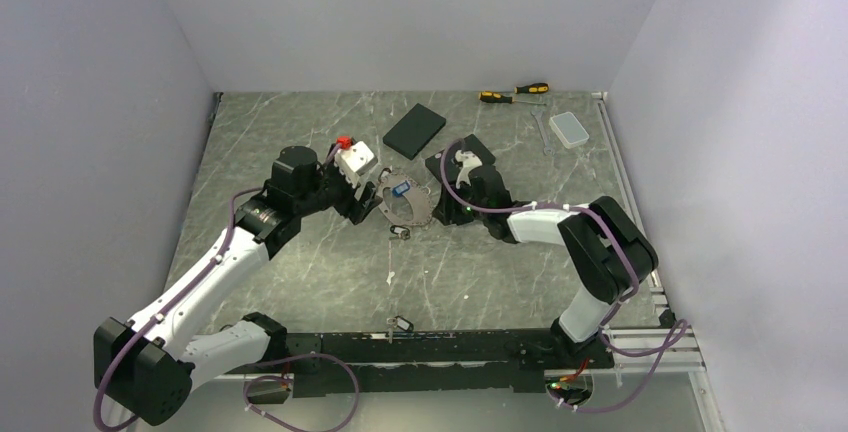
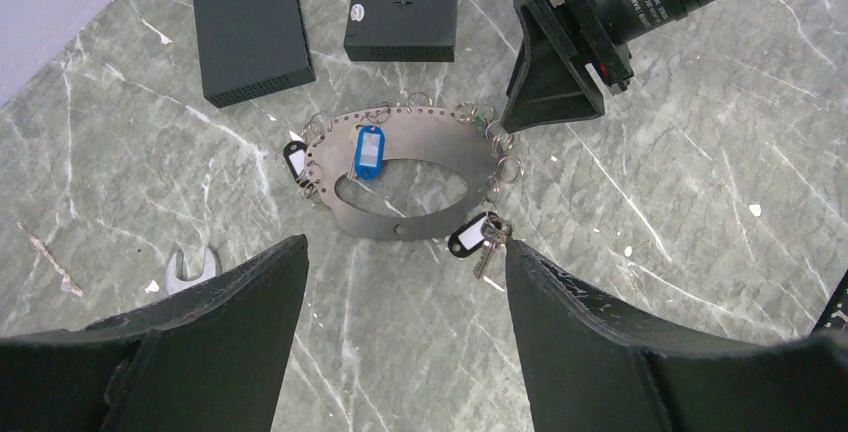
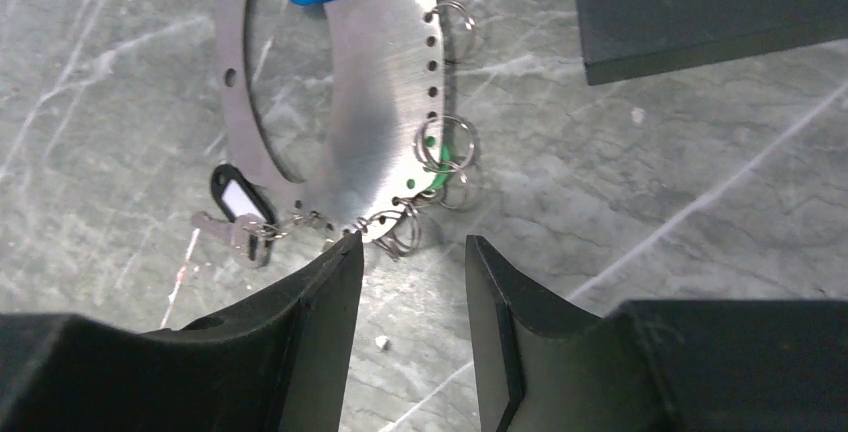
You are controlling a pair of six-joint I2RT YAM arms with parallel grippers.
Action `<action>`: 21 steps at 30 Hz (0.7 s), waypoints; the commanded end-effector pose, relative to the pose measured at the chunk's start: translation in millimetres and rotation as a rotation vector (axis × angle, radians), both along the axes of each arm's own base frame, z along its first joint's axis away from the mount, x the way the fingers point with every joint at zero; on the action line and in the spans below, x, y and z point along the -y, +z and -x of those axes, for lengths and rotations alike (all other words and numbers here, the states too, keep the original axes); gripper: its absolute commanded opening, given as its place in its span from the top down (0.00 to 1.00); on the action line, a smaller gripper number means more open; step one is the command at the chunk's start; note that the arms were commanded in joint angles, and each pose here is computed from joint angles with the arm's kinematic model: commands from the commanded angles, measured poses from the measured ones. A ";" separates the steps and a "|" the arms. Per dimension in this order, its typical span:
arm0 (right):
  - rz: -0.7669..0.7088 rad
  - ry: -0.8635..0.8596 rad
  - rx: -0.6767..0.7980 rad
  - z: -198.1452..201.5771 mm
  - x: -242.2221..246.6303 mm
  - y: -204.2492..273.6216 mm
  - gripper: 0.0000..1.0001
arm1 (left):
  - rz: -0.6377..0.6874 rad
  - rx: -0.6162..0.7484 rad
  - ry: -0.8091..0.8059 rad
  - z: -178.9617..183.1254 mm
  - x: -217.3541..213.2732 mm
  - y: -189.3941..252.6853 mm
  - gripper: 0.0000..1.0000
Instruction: Put the keys on the keyring
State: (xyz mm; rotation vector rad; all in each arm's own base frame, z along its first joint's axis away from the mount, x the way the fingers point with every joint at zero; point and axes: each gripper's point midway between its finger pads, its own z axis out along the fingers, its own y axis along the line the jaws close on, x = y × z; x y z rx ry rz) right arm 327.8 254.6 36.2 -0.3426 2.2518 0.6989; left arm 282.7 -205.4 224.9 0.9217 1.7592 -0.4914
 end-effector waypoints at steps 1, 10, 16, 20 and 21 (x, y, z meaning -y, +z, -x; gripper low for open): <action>-0.113 0.016 0.039 -6.3 -14.8 20.0 0.54 | 0.004 0.036 -0.009 -2.4 2.3 8.2 0.23; -0.121 -0.029 0.010 -14.1 -13.5 9.3 0.68 | 0.004 0.035 -0.014 -1.6 3.4 8.7 0.23; -0.108 -0.038 -0.010 -12.2 -11.4 -0.2 0.71 | 0.003 0.035 -0.018 -0.8 4.3 8.6 0.23; -0.104 -0.028 -0.018 -11.4 -12.2 -3.2 0.71 | 0.004 0.036 -0.018 -1.1 4.6 8.7 0.23; -0.106 -0.022 -0.021 -10.7 -13.4 -4.1 0.71 | 0.003 0.035 -0.019 -1.2 4.6 8.4 0.23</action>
